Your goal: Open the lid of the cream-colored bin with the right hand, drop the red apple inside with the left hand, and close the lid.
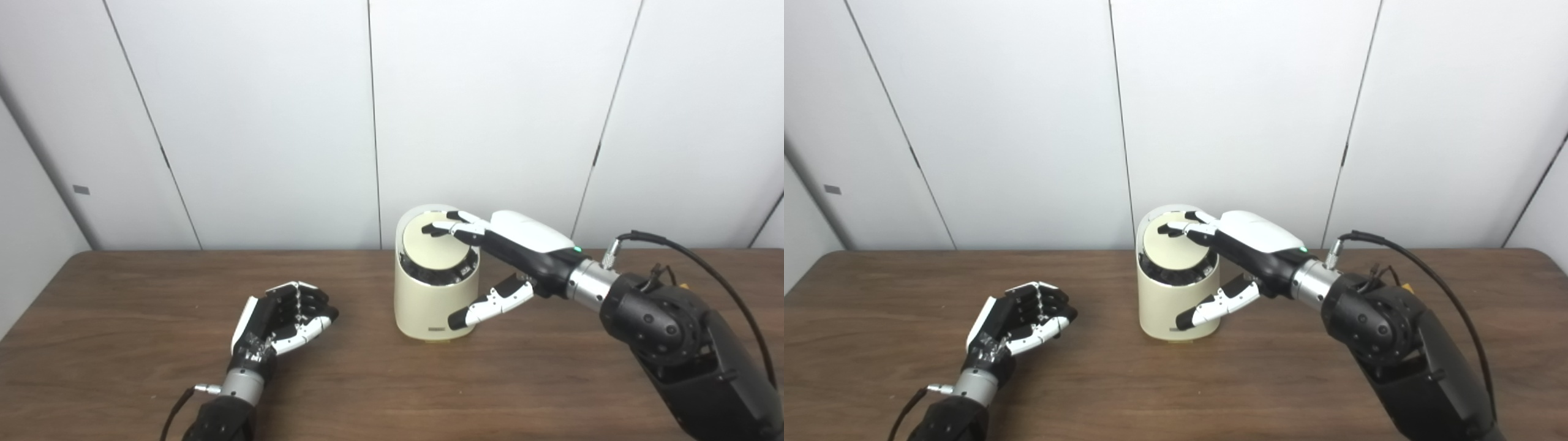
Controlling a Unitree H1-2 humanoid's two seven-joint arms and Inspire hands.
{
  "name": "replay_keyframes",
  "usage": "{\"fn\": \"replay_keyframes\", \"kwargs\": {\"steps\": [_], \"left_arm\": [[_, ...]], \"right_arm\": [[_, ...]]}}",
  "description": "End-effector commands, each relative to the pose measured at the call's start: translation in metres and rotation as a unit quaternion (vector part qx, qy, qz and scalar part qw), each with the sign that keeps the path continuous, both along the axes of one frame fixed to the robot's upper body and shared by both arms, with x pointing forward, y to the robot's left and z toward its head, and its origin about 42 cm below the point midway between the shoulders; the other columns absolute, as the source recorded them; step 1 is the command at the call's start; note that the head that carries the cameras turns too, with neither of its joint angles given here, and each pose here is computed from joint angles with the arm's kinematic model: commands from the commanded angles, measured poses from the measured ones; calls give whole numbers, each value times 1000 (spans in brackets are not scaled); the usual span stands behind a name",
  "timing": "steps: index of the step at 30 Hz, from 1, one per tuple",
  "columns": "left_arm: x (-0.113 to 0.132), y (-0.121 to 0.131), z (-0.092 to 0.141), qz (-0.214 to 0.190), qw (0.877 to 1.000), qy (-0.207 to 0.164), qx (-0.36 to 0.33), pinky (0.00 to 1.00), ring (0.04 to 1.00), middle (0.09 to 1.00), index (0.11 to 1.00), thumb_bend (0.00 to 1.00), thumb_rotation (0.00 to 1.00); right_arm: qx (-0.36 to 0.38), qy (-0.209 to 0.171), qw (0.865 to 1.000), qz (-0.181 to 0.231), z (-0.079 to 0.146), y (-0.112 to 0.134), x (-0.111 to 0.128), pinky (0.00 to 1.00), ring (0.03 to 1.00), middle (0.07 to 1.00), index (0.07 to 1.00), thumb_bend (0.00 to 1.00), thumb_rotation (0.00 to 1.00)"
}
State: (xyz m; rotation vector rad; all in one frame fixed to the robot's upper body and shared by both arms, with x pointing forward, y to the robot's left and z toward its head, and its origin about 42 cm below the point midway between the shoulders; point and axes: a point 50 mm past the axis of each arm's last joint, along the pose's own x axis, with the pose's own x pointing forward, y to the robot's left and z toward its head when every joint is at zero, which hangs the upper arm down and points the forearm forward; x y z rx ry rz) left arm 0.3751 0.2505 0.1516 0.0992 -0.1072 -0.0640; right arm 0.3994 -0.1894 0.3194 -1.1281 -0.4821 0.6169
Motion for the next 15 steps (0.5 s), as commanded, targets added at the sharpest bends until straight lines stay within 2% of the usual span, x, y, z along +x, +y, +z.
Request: {"fn": "replay_keyframes", "kwargs": {"steps": [1, 3, 5, 7, 9, 15], "left_arm": [[7, 0, 20, -2, 999, -38, 3, 348, 512, 499, 493, 517, 0], [7, 0, 20, -3, 999, -40, 9, 350, 516, 500, 492, 517, 0], [7, 0, 20, -3, 999, -39, 5, 349, 509, 499, 493, 517, 0], [8, 0, 20, -4, 999, -41, 5, 346, 503, 498, 494, 517, 0], [8, -1, 21, -5, 999, -42, 6, 343, 498, 497, 495, 517, 0], [8, 0, 23, -10, 999, -44, -4, 341, 502, 496, 496, 517, 0]], "right_arm": [[24, -45, 999, -8, 16, -8, -7, 890, 986, 908, 944, 726, 496], [54, -37, 997, -27, 9, -12, -11, 862, 956, 909, 933, 737, 405], [96, -26, 994, -43, -1, -18, -13, 785, 909, 915, 919, 735, 308], [125, -13, 990, -62, -10, -25, -14, 756, 891, 924, 922, 718, 249], [145, 3, 986, -79, -19, -32, -14, 756, 886, 934, 935, 700, 248], [197, 28, 973, -121, -47, -50, -18, 715, 863, 920, 941, 747, 255]]}}
